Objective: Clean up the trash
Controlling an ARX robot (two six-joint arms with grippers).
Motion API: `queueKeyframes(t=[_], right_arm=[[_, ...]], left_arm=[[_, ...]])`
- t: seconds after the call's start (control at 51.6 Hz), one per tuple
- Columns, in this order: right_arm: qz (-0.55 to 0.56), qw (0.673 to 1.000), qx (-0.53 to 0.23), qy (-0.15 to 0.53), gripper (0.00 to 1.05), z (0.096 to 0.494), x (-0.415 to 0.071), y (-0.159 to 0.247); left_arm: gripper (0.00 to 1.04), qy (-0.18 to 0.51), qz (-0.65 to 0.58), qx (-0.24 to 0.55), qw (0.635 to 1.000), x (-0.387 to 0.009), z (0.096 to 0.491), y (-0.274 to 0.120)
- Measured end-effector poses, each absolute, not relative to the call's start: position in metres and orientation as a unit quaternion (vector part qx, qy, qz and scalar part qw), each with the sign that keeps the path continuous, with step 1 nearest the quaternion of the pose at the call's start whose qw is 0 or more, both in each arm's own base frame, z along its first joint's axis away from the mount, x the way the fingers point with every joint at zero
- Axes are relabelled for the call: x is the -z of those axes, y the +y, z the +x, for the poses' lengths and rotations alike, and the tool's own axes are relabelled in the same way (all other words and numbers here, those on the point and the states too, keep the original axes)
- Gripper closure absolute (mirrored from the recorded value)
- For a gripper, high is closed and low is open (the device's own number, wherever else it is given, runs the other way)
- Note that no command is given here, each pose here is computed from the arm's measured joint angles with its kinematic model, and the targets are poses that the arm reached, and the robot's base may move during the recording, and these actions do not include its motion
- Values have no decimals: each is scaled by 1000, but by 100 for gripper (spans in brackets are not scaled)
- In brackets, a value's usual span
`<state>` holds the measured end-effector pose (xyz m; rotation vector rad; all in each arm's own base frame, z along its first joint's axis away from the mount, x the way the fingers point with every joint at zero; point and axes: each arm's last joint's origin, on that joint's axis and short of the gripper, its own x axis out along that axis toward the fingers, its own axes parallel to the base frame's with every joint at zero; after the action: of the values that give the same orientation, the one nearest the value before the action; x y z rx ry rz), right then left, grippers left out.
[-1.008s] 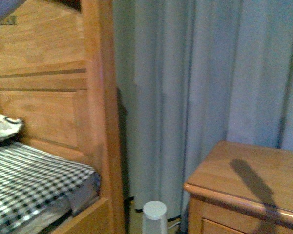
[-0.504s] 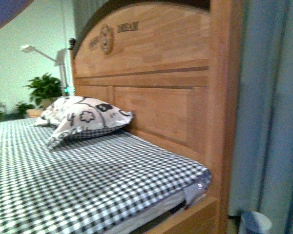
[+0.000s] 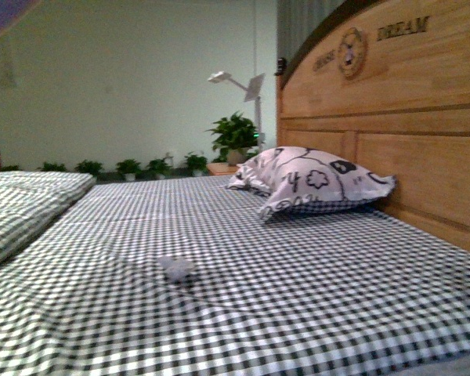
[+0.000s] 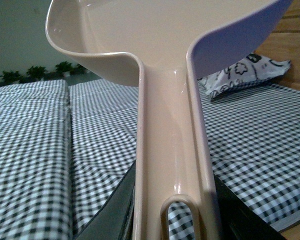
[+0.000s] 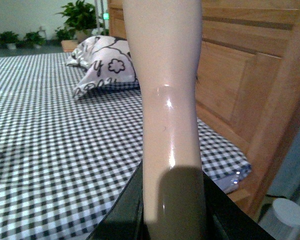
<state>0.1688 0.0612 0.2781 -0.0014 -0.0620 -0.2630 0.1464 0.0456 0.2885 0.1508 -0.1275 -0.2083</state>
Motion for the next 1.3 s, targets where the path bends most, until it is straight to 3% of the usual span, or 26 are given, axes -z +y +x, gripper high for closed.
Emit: queueKeyframes(t=[0.601,0.756,0.872,1.066,1.299], right_arm=[[-4,991,131,-28,84,169,-277,62],[-4,991,130,-28,84,169,-277,62],[-4,991,131,-28,84,169,-277,62],[-4,991,130,-28,84,169,-277,62],[-4,991,130,-28,84,169,-277,62]], left_arm=[[78,-61,73,109,990,-289,146,45],[78,107,-30,178,978,-299,156,49],[78,173,-71,216,958,-293,166,52],[78,191,-29,285,939,-303,201,64],[78,191,106,286,933,-295,263,84]])
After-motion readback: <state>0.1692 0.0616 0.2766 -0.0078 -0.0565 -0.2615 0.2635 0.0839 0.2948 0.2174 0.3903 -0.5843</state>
